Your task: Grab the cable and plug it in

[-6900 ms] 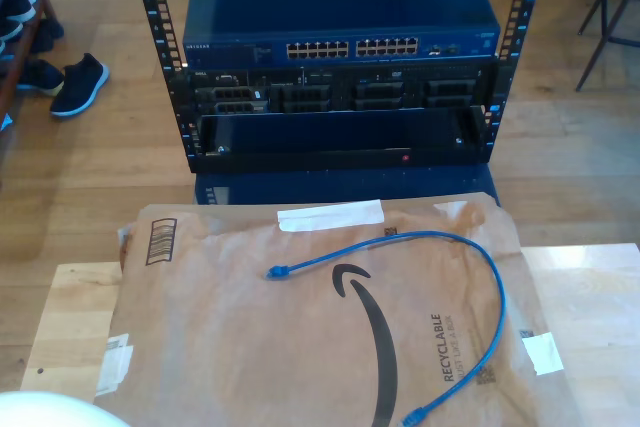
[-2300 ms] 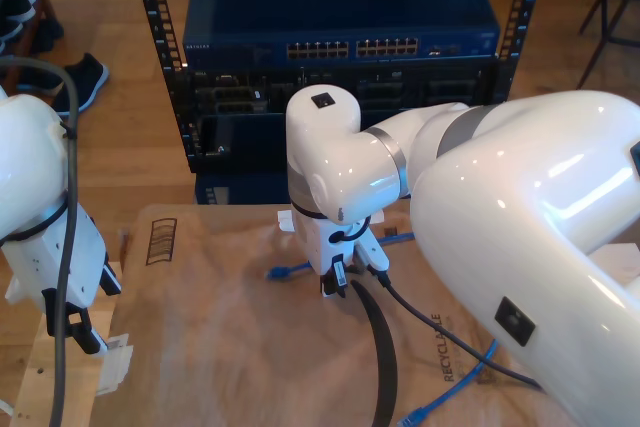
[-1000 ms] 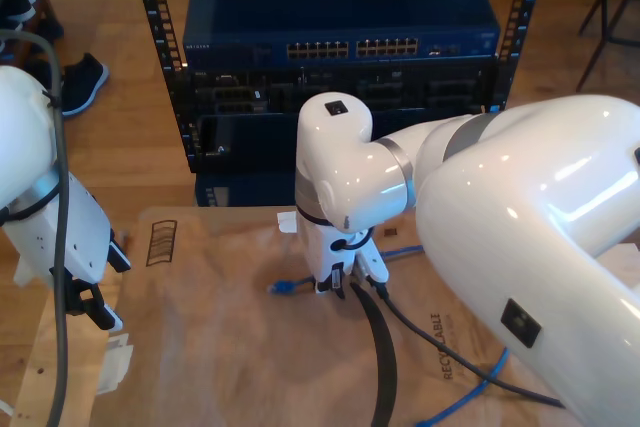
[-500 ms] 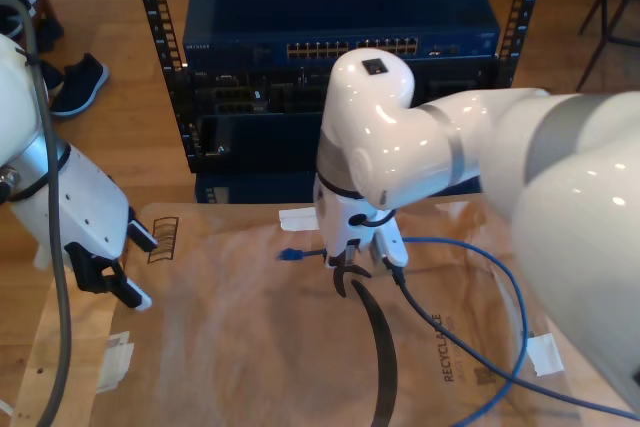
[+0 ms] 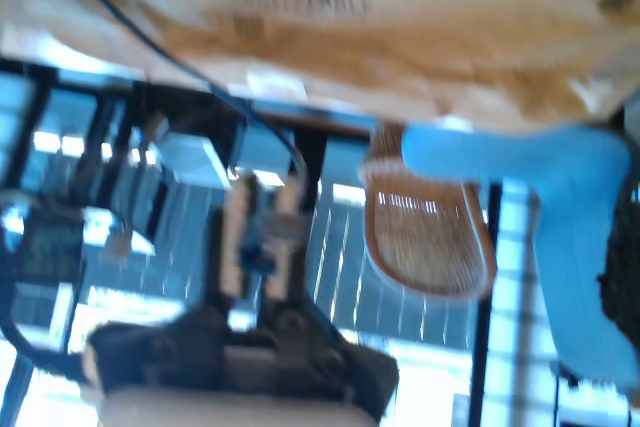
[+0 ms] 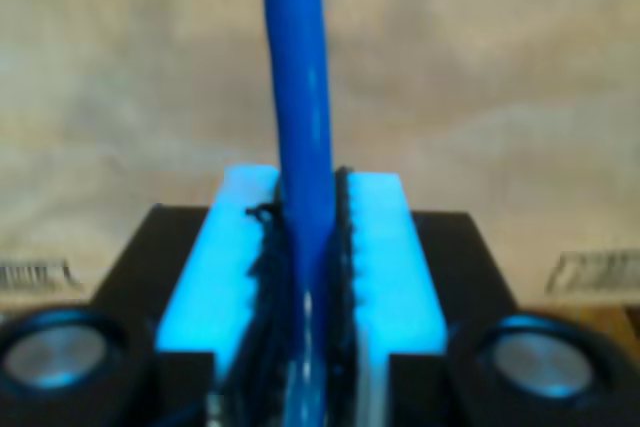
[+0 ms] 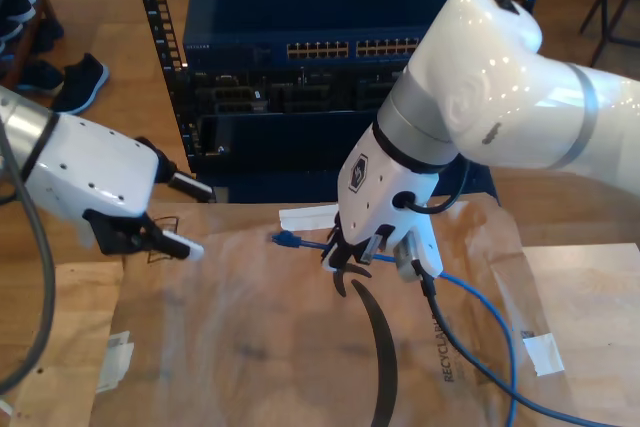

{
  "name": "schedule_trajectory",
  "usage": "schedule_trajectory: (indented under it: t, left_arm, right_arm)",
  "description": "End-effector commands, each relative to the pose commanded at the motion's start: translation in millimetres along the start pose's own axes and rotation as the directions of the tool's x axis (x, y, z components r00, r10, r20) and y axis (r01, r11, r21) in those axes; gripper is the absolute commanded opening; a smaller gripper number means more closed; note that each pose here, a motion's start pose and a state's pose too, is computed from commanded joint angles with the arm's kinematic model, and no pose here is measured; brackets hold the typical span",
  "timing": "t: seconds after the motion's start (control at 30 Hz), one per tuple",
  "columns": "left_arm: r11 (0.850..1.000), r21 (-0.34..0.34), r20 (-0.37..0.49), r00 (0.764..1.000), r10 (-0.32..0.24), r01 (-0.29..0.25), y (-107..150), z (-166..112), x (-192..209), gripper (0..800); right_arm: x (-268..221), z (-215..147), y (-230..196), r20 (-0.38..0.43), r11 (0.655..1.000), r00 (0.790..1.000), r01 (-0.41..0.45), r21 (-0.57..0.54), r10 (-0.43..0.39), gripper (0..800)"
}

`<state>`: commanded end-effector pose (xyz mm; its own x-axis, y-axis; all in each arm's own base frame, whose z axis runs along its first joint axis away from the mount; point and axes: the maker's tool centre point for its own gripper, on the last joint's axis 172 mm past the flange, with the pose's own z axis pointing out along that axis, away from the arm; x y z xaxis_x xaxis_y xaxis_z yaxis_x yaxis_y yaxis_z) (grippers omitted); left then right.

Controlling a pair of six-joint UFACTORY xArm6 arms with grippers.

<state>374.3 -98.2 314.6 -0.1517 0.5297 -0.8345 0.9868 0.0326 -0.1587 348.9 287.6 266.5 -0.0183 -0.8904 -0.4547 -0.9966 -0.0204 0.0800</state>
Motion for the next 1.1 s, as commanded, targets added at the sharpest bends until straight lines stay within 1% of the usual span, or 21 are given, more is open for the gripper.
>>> schedule_trajectory:
  t: [0.07,0.23,0.37,0.4,0.47,0.53,0.57,0.67,0.8,0.93,1.03,1.1]
  left_arm:
    - [1.000,-0.007,0.028,1.000,0.008,-0.008,2,-1,-8,759]
    - [1.000,-0.001,0.038,0.999,-0.002,0.002,0,2,-6,728]
    - [0.999,0.037,0.053,0.999,-0.001,-0.001,-11,6,-10,701]
    - [0.999,0.042,0.054,0.999,0.001,-0.004,-13,6,-11,672]
    - [0.999,0.044,0.055,0.998,0.007,-0.010,-14,6,-12,646]
    - [0.999,0.043,0.055,0.998,0.010,-0.012,-15,6,-12,576]
    - [0.999,0.043,0.055,0.998,0.010,-0.012,-15,6,-12,556]
    - [0.999,0.046,0.056,0.998,0.011,-0.014,-16,6,-13,548]
    - [0.994,0.097,0.082,0.996,0.034,-0.042,-31,9,-19,531]
    - [0.993,0.101,0.087,0.995,0.049,-0.057,-36,10,-19,492]
    - [0.992,0.100,0.089,0.994,0.066,-0.075,-38,12,-19,490]
    - [0.992,0.098,0.088,0.994,0.072,-0.080,-38,11,-19,469]
  right_arm:
    - [-9,0,3,0.017,1.000,1.000,0.004,-0.006,-0.004,0]
    - [-30,-7,8,0.056,1.000,0.998,0.023,0.000,-0.022,0]
    - [-37,-13,5,0.065,0.999,0.997,0.031,0.012,-0.031,0]
    - [-39,-15,3,0.067,0.999,0.997,0.033,0.017,-0.034,0]
    - [-40,-16,4,0.068,0.999,0.997,0.034,0.018,-0.036,0]
    - [-40,-16,4,0.068,0.999,0.997,0.034,0.017,-0.035,0]
    - [-40,-16,4,0.068,0.999,0.997,0.034,0.017,-0.035,0]
    - [-40,-15,4,0.068,0.999,0.997,0.035,0.016,-0.036,0]
    - [-42,-16,4,0.070,0.999,0.997,0.036,0.018,-0.037,0]
    - [-42,-16,3,0.070,0.999,0.997,0.035,0.018,-0.036,0]
    - [-42,-16,3,0.070,0.999,0.997,0.033,0.019,-0.035,0]
    - [-41,-15,3,0.069,0.999,0.997,0.032,0.016,-0.033,0]
